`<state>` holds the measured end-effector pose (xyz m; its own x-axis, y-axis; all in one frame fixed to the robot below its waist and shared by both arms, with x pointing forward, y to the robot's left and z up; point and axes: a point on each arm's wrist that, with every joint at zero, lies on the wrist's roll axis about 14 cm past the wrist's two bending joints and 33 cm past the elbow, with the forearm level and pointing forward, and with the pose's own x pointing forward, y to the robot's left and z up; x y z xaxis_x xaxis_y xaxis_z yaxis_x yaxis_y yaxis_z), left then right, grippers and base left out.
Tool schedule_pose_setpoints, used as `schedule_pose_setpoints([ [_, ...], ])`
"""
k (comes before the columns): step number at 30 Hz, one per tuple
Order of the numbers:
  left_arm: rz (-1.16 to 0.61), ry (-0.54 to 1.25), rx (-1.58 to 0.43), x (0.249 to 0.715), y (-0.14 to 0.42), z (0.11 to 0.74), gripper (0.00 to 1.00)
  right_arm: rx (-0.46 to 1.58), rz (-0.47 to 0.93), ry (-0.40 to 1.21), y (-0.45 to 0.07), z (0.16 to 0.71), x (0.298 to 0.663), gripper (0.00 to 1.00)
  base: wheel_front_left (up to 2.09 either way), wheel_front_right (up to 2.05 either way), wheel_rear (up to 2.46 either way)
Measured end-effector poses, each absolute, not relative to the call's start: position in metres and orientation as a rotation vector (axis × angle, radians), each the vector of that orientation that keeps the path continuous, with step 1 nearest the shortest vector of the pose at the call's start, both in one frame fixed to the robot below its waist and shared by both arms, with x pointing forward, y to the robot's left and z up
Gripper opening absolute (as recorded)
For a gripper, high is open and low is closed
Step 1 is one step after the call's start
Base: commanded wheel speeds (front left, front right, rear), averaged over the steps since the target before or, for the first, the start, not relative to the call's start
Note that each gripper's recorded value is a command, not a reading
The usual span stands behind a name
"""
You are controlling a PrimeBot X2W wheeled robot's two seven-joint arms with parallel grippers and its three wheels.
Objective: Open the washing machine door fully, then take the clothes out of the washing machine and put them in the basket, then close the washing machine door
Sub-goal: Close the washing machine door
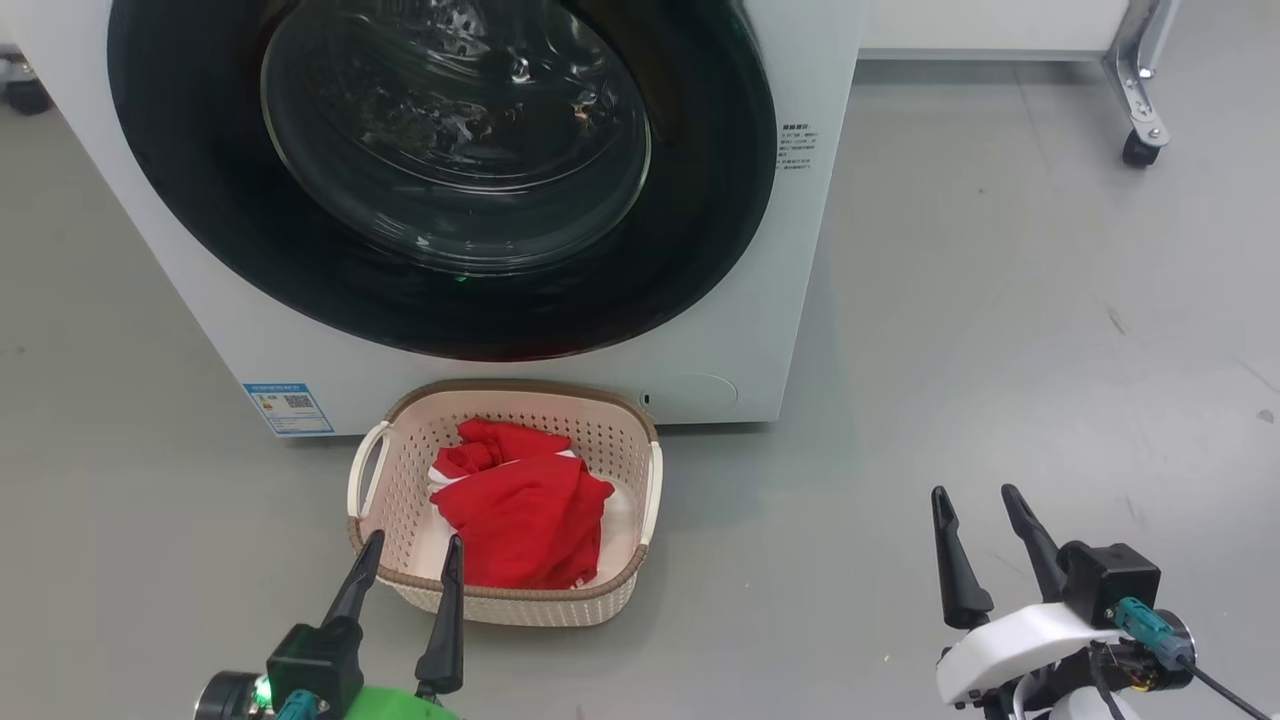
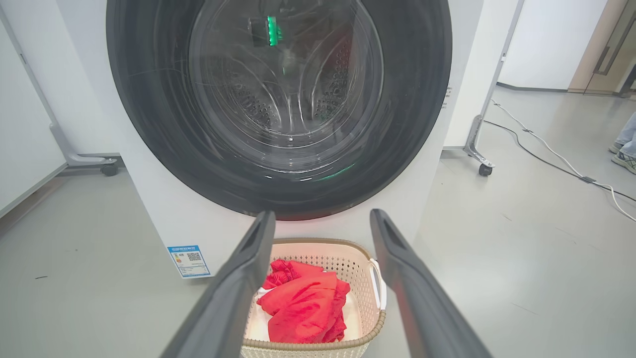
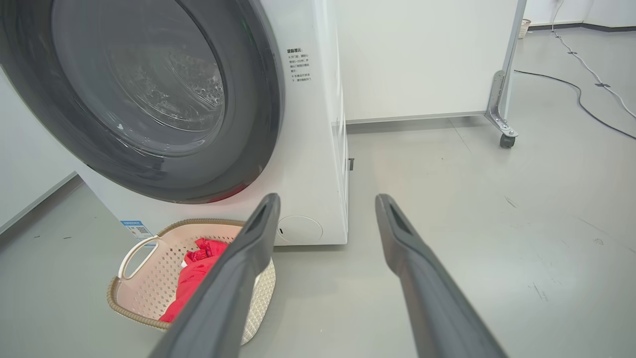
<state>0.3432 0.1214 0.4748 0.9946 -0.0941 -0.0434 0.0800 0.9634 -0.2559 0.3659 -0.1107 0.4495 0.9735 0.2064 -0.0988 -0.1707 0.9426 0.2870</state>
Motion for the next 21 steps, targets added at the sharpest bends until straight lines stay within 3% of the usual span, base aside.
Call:
schedule_pose_setpoints([
  [21,-0.102,0.048,-0.264,0.335,0.119,0.481,1.00,0.296,0.173,0.098,-0.112,0.459,0.347,1.00,0.00,0.00,0.00],
])
